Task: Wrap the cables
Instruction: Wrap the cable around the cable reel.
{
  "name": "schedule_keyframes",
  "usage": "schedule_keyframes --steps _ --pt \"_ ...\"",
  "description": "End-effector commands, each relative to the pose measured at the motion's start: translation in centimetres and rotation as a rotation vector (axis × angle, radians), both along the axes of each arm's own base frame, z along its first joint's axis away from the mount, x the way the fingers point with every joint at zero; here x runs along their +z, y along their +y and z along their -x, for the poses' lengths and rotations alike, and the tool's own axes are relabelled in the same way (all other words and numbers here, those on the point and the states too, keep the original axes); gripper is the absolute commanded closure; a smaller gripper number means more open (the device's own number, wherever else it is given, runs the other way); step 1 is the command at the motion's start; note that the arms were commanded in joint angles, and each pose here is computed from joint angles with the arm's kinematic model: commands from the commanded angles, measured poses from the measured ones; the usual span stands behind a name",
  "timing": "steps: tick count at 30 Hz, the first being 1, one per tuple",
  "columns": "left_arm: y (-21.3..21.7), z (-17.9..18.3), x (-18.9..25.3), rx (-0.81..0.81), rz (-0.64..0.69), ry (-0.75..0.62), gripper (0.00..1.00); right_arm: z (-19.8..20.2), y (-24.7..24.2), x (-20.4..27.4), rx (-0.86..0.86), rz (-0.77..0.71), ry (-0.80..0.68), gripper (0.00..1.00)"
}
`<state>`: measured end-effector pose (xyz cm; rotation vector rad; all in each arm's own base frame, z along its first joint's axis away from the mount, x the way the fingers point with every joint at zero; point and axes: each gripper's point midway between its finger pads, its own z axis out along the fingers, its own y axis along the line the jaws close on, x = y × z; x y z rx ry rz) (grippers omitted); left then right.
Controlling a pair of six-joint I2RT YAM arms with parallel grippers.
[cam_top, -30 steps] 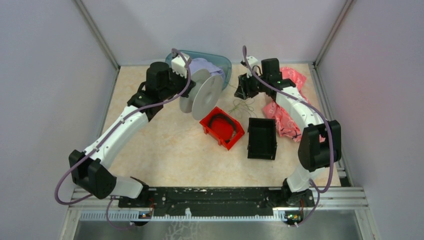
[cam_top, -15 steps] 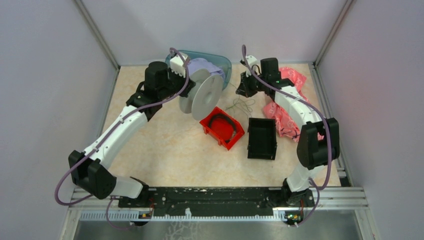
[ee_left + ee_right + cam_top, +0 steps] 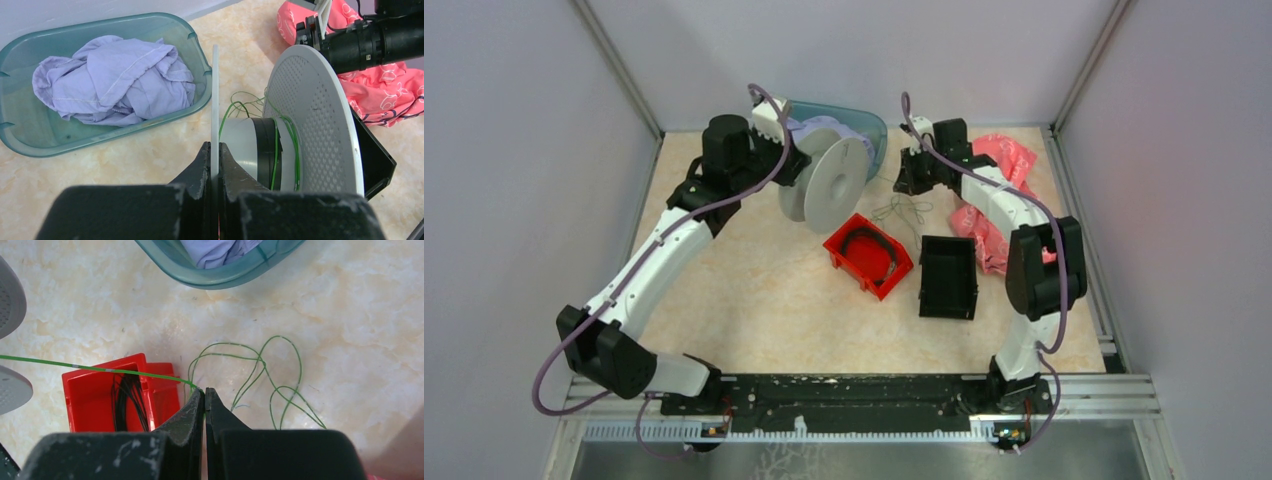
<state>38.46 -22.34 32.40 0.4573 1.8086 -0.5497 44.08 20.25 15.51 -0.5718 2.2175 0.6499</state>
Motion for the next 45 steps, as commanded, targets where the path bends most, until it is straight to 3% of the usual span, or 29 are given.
schedule_keyframes --steps 1,6,20,30,45 --pt "0.4 -0.4 5.9 0.022 0.108 -0.113 1.00 0.8 0.6 -0.3 0.009 -0.005 0.003 1.00" --pt "0.5 -1.2 6.1 0.043 0.152 -0.083 1.00 2.7 2.1 -0.8 0.057 -0.031 0.016 1.00" --pt "4.6 -4.6 4.3 0.406 0.242 0.021 1.00 9.6 9.8 2.0 0.347 -0.221 0.012 1.00" --pt "4.4 -4.8 3.4 0.419 0.249 0.048 1.00 14.2 14.1 5.4 0.617 -0.399 0.065 1.00" --pt "5.0 -5.1 2.5 0.459 0.233 0.060 1.00 18.0 16.0 9.3 0.785 -0.560 0.102 0.91"
